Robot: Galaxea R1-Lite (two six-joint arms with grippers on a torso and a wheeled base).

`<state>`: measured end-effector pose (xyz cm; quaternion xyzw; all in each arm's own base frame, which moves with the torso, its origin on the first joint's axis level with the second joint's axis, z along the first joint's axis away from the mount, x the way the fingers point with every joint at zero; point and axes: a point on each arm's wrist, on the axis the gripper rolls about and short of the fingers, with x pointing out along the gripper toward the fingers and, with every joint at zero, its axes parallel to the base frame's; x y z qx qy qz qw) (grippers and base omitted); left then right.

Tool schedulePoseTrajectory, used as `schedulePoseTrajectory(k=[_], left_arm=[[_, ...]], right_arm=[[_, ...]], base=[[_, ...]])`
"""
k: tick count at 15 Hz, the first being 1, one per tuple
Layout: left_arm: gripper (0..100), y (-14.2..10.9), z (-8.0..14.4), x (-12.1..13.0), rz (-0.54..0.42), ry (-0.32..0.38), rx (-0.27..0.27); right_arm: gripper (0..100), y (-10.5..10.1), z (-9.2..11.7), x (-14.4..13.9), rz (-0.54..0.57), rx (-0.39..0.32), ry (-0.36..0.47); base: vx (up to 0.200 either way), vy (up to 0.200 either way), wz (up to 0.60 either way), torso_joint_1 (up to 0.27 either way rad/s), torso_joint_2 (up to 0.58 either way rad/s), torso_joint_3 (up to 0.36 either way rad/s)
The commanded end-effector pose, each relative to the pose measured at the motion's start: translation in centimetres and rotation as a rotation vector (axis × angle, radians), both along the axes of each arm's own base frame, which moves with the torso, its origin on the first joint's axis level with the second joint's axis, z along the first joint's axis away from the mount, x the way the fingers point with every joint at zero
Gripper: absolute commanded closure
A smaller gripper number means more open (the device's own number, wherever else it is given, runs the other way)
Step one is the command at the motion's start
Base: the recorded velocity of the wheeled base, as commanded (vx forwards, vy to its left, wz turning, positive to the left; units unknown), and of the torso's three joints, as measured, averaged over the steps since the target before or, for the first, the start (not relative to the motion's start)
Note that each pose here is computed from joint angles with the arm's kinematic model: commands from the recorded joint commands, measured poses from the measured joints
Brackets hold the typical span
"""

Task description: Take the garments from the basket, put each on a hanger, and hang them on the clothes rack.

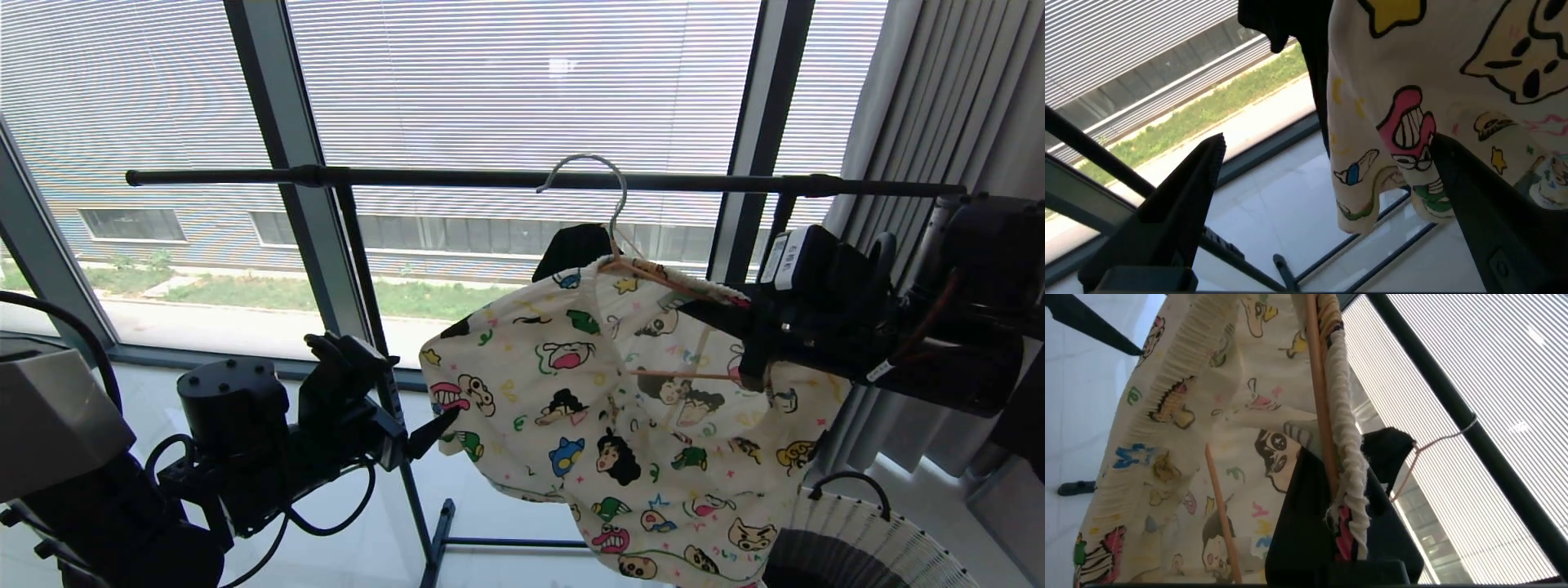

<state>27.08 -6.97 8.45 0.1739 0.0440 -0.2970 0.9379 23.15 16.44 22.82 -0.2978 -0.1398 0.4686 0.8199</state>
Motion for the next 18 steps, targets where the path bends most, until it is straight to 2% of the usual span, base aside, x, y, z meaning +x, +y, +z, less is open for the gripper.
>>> schedulePoseTrajectory(k=[1, 2, 3, 7, 11, 14, 17, 18], left_arm=[[0, -0.3, -0.2, -0.2, -0.022, 0.002, -0.002], [0, -1.0, -0.2, -0.4, -0.048, -0.001, -0.002], [100, -1.2, -0.3, -0.5, -0.056, -0.003, -0.002], [100, -0.3, -0.5, -0.1, -0.013, -0.003, -0.001], [100, 2.0, -1.6, 0.9, 0.134, 0.029, 0.02], [100, 1.4, -1.4, 0.8, 0.123, 0.011, 0.02], [100, 1.2, -1.6, 0.4, 0.218, -0.008, 0.082], [0, 1.3, -1.6, 0.1, 0.214, -0.021, 0.077]], right_arm=[[100, -0.2, 0.1, -1.7, 0.03, 0.003, -0.003], [100, -0.1, 0.0, -2.1, 0.038, 0.001, -0.001], [100, 0.0, 0.0, -2.1, 0.038, 0.0, 0.0], [100, -0.2, 0.2, -2.1, 0.031, 0.006, -0.002], [100, -0.6, 0.3, -1.8, -0.006, 0.012, -0.003], [100, -0.7, 0.4, -1.8, -0.017, 0.021, 0.006], [100, -0.7, 0.3, -1.7, -0.017, 0.019, 0.009], [100, -0.7, 0.4, -1.7, -0.022, 0.02, 0.007]], base=[[0.0, 0.0, 0.0, 0.0, 0.0, 0.0], [0.0, 0.0, 0.0, 0.0, 0.0, 0.0], [0.0, 0.0, 0.0, 0.0, 0.0, 0.0], [0.0, 0.0, 0.0, 0.0, 0.0, 0.0], [0.0, 0.0, 0.0, 0.0, 0.0, 0.0], [0.0, 0.0, 0.0, 0.0, 0.0, 0.0], [0.0, 0.0, 0.0, 0.0, 0.0, 0.0], [0.0, 0.0, 0.0, 0.0, 0.0, 0.0]])
